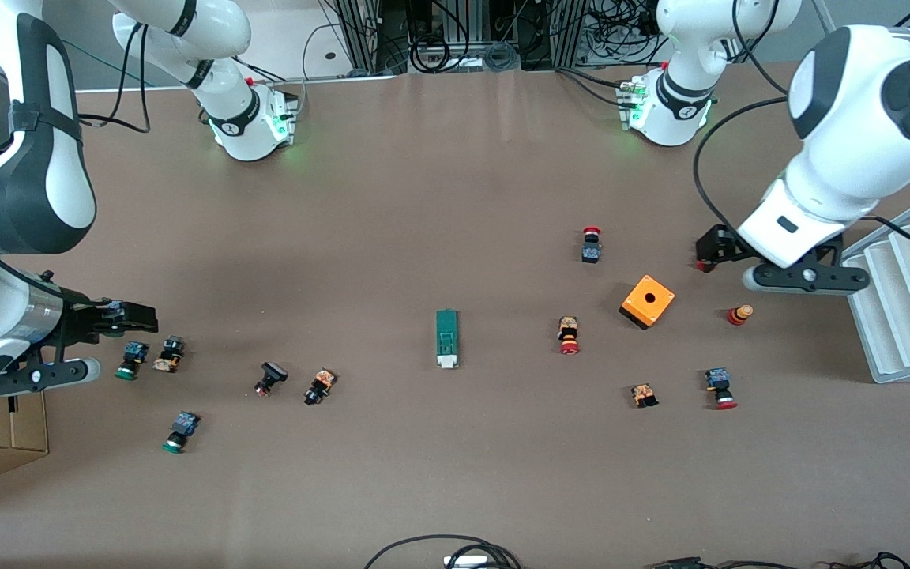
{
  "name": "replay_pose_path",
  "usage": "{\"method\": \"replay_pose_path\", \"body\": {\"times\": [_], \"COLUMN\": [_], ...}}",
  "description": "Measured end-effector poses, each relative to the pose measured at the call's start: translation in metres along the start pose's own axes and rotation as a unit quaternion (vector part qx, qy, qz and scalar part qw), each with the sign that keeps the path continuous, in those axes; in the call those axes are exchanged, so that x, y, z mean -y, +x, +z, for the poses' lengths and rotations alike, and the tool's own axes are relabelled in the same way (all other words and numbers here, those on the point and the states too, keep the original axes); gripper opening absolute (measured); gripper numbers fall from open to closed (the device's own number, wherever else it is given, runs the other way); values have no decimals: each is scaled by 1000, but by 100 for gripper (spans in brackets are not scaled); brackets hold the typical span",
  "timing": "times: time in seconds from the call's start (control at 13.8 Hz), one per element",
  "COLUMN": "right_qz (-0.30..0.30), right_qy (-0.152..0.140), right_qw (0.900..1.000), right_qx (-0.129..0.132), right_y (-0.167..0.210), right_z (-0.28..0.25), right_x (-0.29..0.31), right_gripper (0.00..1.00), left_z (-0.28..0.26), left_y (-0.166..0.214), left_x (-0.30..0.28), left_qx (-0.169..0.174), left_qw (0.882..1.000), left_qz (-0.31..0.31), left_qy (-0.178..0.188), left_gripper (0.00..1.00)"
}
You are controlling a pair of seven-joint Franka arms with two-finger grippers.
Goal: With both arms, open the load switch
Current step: 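Raise the left gripper and move it toward the green load switch, then lower the left gripper over the green switch and grasp its body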
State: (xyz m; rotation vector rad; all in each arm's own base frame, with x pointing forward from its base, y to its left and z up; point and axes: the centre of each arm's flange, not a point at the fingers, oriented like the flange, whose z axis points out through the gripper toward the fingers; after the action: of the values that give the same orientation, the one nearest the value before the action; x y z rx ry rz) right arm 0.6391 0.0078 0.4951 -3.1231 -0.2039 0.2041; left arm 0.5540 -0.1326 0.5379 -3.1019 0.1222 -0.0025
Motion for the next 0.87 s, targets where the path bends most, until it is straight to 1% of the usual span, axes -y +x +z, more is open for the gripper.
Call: {"method": "replay_pose_path", "body": {"times": [0.22, 0.44, 0.87], "right_qz": [-4, 4, 0], "right_qy": [-3, -4, -10], "right_qw": [1000, 1000, 1000], "right_qx": [1, 2, -2], "right_y": [1, 3, 5], "right_z": [1, 3, 2], "right_x": [6, 14, 28], "right_gripper": [100, 100, 100], "left_z": [-3, -6, -2], "left_y": [-5, -18, -39], "left_x": [-30, -82, -177], "left_qx": [-2, -6, -41], "left_qw": [1000, 998, 992], "left_qz": [-24, -56, -119], "left_qy": [-2, -4, -30], "left_gripper": [100, 100, 100]}}
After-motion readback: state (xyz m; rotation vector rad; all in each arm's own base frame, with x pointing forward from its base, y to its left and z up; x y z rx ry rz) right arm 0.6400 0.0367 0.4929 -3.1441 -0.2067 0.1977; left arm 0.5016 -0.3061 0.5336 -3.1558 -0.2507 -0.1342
